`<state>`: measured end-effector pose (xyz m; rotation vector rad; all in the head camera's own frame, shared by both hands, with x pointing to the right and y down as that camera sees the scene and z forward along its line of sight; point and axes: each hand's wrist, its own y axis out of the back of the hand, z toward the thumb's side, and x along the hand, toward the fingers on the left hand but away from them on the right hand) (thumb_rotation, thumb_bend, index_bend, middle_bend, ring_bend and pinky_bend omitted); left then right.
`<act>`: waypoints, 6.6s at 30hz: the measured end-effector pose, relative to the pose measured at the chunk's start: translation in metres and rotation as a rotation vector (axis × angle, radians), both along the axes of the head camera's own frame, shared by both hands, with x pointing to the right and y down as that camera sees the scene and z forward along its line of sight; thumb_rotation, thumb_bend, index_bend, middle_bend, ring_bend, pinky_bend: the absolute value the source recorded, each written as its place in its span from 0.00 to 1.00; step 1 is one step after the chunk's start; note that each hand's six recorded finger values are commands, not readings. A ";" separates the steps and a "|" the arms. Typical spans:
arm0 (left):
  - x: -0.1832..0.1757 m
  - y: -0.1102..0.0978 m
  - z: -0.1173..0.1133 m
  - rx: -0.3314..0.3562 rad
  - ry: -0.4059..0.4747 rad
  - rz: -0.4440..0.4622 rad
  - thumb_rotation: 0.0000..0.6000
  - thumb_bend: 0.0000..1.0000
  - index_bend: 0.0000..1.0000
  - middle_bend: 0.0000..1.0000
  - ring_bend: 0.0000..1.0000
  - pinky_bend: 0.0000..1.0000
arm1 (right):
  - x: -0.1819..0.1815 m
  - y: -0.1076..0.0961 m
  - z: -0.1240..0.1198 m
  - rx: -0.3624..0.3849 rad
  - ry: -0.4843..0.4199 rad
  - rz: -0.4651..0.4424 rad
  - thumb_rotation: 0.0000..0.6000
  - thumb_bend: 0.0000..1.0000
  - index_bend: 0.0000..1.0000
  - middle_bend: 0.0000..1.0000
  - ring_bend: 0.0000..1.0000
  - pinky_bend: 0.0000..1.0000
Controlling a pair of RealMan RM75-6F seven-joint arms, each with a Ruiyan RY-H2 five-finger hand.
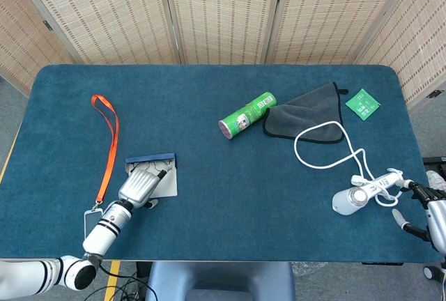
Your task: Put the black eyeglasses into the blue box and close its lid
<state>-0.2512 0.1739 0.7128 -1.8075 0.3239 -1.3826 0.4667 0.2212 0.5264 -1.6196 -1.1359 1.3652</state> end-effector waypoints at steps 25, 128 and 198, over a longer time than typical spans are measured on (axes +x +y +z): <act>-0.034 0.006 -0.001 0.004 -0.037 -0.046 1.00 0.25 0.12 0.94 0.98 1.00 | -0.003 -0.002 0.002 -0.003 0.003 -0.007 1.00 0.28 0.29 0.40 0.48 0.43; -0.068 -0.030 -0.039 -0.025 0.094 -0.278 1.00 0.53 0.67 0.96 0.98 1.00 | -0.006 -0.002 -0.005 0.027 -0.012 -0.020 1.00 0.29 0.29 0.40 0.50 0.43; -0.040 -0.038 -0.011 -0.062 -0.010 -0.217 1.00 0.23 0.08 0.42 0.44 0.72 | -0.004 -0.005 -0.005 0.029 -0.001 -0.016 1.00 0.29 0.29 0.40 0.51 0.45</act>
